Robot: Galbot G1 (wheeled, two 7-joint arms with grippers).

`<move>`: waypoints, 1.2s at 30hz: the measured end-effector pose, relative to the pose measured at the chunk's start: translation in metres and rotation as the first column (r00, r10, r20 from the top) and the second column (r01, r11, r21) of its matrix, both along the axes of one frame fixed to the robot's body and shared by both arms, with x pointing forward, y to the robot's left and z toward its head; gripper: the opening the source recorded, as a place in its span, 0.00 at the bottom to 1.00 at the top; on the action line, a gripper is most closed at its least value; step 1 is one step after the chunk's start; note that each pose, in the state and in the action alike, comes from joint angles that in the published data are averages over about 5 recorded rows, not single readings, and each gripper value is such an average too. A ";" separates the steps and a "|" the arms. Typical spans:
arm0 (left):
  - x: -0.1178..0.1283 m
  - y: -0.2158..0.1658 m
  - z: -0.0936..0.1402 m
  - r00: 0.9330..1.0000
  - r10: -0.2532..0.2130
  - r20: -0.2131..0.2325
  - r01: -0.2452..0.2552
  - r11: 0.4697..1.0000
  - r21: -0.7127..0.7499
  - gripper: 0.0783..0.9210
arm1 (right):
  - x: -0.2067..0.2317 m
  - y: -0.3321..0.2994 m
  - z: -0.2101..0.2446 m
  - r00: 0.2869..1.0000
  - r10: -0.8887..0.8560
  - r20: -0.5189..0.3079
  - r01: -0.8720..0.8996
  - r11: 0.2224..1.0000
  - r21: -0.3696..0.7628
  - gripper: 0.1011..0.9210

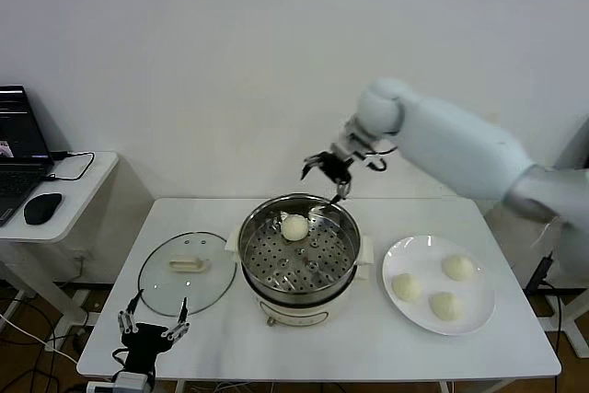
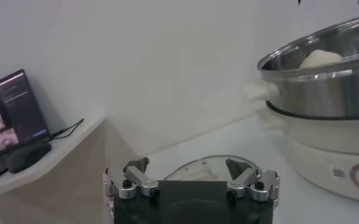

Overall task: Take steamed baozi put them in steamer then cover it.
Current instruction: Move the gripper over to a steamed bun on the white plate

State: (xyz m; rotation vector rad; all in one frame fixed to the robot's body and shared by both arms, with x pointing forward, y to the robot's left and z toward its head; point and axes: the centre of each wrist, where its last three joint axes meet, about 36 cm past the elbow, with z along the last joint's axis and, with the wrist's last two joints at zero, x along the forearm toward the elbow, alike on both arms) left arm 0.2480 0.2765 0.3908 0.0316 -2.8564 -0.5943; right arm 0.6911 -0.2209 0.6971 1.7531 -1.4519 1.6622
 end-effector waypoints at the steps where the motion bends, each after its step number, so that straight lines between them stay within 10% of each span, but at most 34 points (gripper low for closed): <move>1: 0.000 -0.001 0.000 1.000 -0.005 -0.001 0.005 1.000 0.001 0.88 | -0.004 -0.011 0.002 0.999 -0.042 -0.016 0.042 0.999 0.007 0.88; 13: -0.006 -0.009 0.003 0.999 -0.033 -0.018 0.033 0.999 -0.022 0.88 | -0.054 -0.104 -0.009 0.900 -0.414 -0.136 0.402 0.910 -0.107 0.88; 36: -0.011 -0.004 -0.004 0.999 -0.006 -0.050 0.005 1.000 -0.019 0.88 | -0.091 -0.121 -0.166 0.795 -0.563 -0.224 0.494 0.816 -0.300 0.88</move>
